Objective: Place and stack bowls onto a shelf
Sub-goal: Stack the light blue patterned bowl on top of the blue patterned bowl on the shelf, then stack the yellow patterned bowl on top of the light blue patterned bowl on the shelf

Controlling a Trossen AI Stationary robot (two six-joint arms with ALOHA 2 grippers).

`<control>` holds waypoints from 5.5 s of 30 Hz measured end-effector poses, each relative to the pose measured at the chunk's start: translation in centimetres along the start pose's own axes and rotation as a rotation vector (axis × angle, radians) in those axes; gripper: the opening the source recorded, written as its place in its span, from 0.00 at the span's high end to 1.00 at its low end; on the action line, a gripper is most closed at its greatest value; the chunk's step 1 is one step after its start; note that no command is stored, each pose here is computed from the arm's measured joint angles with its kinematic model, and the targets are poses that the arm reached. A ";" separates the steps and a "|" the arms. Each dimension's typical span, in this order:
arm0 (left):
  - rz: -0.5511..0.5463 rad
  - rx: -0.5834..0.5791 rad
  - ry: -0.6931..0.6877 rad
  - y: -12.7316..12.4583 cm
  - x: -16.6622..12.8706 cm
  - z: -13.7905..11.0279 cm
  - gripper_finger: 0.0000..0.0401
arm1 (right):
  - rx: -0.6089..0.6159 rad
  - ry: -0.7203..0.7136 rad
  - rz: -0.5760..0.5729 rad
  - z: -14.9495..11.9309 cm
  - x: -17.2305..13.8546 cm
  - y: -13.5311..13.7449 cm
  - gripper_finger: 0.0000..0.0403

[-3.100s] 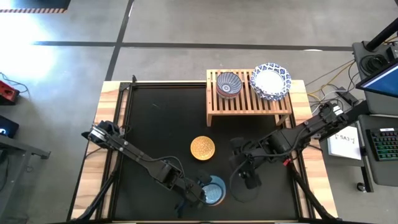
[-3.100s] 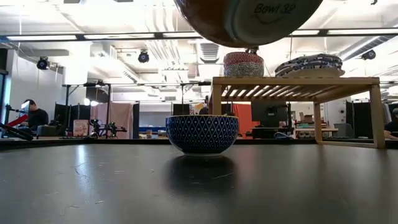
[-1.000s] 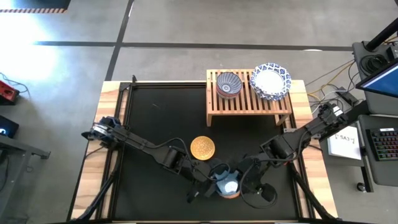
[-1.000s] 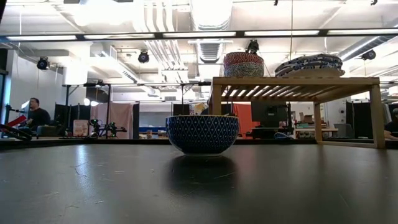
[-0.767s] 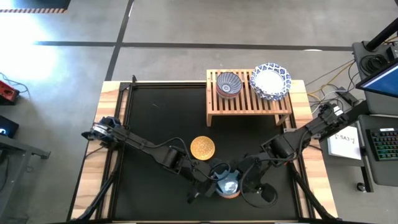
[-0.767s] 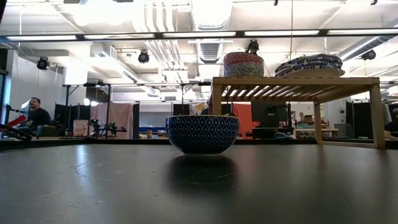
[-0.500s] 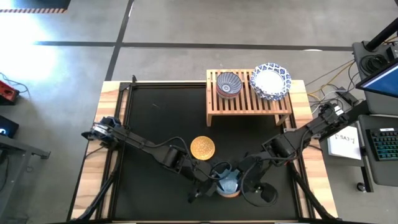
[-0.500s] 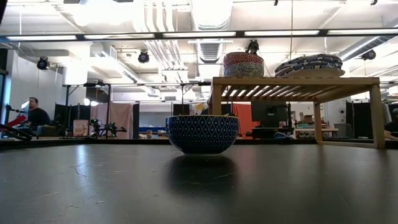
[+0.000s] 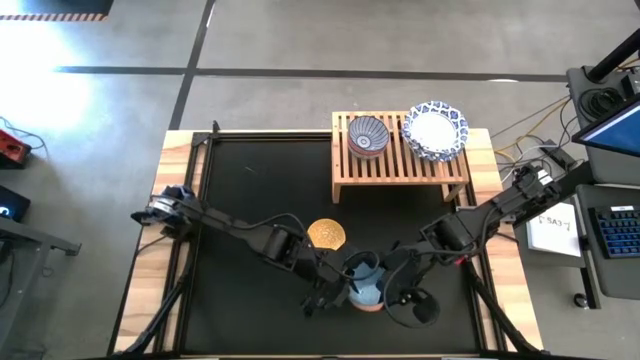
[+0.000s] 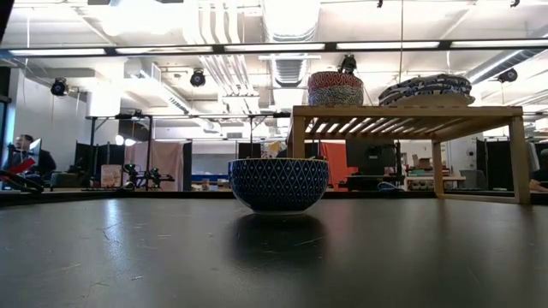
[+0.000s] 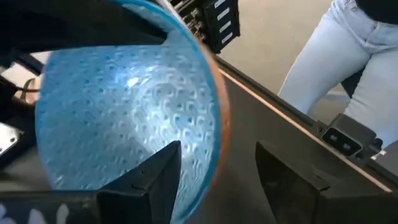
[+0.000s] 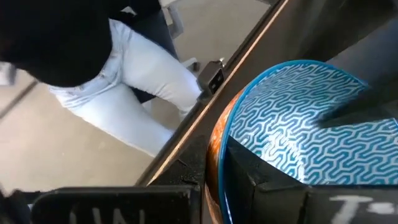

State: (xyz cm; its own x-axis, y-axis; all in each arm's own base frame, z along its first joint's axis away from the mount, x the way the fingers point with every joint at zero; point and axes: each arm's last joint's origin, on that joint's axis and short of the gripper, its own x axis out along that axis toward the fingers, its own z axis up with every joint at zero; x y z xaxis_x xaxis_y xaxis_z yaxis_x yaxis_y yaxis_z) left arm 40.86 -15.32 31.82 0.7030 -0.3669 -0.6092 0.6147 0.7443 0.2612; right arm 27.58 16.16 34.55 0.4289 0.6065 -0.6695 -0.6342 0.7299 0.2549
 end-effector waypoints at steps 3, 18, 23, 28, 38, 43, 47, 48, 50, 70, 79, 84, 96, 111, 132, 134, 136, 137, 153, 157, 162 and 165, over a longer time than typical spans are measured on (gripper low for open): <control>0.034 -0.002 0.007 0.9 -0.8 0.4 0.51 | 0.061 0.020 0.018 -0.2 0.3 -0.2 0.93; 0.128 -0.087 0.153 1.8 -2.4 0.3 0.51 | 0.190 0.021 -0.050 -0.3 -1.0 -2.5 0.93; 0.178 -0.094 0.205 2.1 -3.2 0.5 0.51 | 0.216 0.085 -0.122 -0.9 -2.5 -4.2 0.93; 0.186 -0.109 0.246 1.8 -3.7 0.6 0.51 | 0.247 0.167 -0.244 -1.6 -4.5 -5.9 0.93; 0.204 -0.190 0.245 1.8 -3.4 0.3 0.51 | 0.168 0.284 -0.552 -1.3 -9.0 -7.2 0.93; 0.214 -0.252 0.223 1.7 -3.0 0.3 0.51 | 0.070 0.343 -0.876 -1.0 -11.1 -8.0 0.93; 0.211 -0.251 0.221 1.4 -2.8 0.3 0.51 | 0.036 0.390 -0.999 -1.0 -12.6 -9.1 0.93; 0.209 -0.250 0.220 1.4 -2.8 0.3 0.51 | 0.035 0.393 -0.998 -1.1 -12.9 -9.5 0.93; 0.207 -0.248 0.220 1.2 -2.8 0.4 0.51 | 0.049 0.399 -1.010 -1.3 -13.7 -10.2 0.93; 0.191 -0.242 0.229 0.5 -2.6 0.5 0.51 | 0.215 0.194 -1.042 -3.7 -20.0 -17.0 0.93; 0.190 -0.242 0.234 0.4 -2.5 0.3 0.51 | 0.275 0.205 -1.015 -5.8 -19.8 -18.8 0.93; 0.190 -0.248 0.233 0.4 -2.4 0.3 0.51 | 0.252 0.172 -1.024 -6.2 -19.6 -19.8 0.93; 0.186 -0.256 0.238 0.3 -2.4 0.2 0.51 | 0.266 0.117 -0.963 -6.3 -19.5 -19.9 0.93; 0.184 -0.259 0.242 0.2 -2.3 0.1 0.51 | 0.300 0.100 -0.879 -6.5 -19.2 -19.6 0.93; 0.183 -0.272 0.250 0.2 -2.2 -0.1 0.51 | 0.296 0.169 -1.022 -6.3 -19.9 -19.5 0.70; 0.184 -0.283 0.250 0.1 -2.1 -0.1 0.51 | 0.294 0.165 -1.054 -6.1 -20.4 -19.3 0.68; 0.184 -0.294 0.253 0.1 -2.1 -0.2 0.51 | 0.290 0.154 -1.067 -5.7 -20.9 -19.0 0.66; 0.184 -0.301 0.253 0.1 -2.1 -0.2 0.51 | 0.286 0.149 -1.069 -5.5 -21.1 -18.8 0.65; 0.131 -0.371 0.260 -0.1 -1.4 -0.7 0.51 | 0.388 0.095 -0.872 -4.9 -20.7 -16.5 0.69; 0.104 -0.397 0.257 -0.1 -1.1 -0.8 0.51 | 0.450 0.134 -0.820 -5.0 -19.9 -15.3 0.69; 0.076 -0.432 0.254 -0.2 -0.8 -0.9 0.51 | 0.511 0.175 -0.759 -4.8 -18.7 -13.7 0.70; 0.080 -0.501 0.261 -0.2 -0.5 -1.1 0.51 | 0.540 0.191 -0.730 -4.6 -17.7 -13.0 0.69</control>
State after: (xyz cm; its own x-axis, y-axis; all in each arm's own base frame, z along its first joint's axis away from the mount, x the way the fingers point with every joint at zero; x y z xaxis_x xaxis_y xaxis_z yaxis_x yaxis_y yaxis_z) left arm 39.97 -14.68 31.20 0.5899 -0.1957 -0.7834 0.2737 0.9612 -0.0340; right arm 25.32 -5.51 39.85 0.4601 -0.0890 -0.8834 0.1575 0.9874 -0.0174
